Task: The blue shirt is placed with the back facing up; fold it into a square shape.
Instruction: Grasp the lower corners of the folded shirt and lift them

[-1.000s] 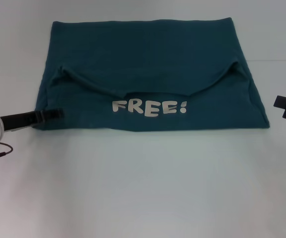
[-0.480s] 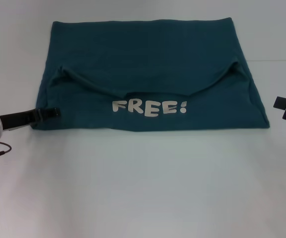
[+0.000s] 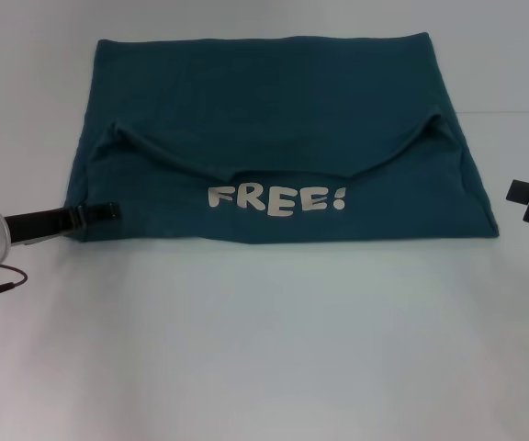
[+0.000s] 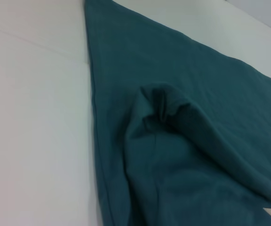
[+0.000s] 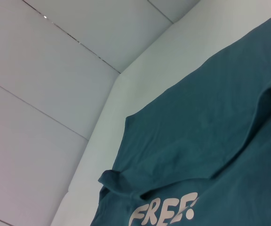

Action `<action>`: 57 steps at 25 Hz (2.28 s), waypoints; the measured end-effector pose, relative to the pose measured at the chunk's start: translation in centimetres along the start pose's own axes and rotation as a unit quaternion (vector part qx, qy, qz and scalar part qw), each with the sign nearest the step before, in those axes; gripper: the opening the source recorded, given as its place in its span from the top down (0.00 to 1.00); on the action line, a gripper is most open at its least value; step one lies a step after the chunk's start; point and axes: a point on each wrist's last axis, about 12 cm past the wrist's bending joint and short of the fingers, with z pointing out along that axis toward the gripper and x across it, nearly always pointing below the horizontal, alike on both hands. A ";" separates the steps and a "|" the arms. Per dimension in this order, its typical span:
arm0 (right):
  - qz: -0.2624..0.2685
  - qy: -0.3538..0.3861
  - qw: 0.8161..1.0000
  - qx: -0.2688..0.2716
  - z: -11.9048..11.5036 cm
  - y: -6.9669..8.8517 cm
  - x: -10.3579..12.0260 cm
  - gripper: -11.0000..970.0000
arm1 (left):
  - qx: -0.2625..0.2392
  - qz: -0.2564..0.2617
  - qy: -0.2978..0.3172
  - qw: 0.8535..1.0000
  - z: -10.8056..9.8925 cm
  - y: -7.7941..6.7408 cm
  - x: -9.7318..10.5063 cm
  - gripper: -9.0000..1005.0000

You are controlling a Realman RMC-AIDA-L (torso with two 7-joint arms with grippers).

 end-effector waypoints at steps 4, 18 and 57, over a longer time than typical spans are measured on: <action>0.001 -0.001 1.000 0.001 -0.1 -0.1 0.1 0.11 | -0.008 -0.005 -0.006 1.000 0.0 0.2 -0.1 0.29; 0.002 -0.002 1.000 0.003 -0.3 -0.2 0.1 0.12 | -0.034 0.005 0.003 0.999 -0.1 0.0 -0.5 0.63; -0.066 0.128 0.969 0.199 4.4 1.3 -8.0 0.14 | 0.072 -0.112 -0.011 0.991 -2.5 -0.3 -3.4 0.97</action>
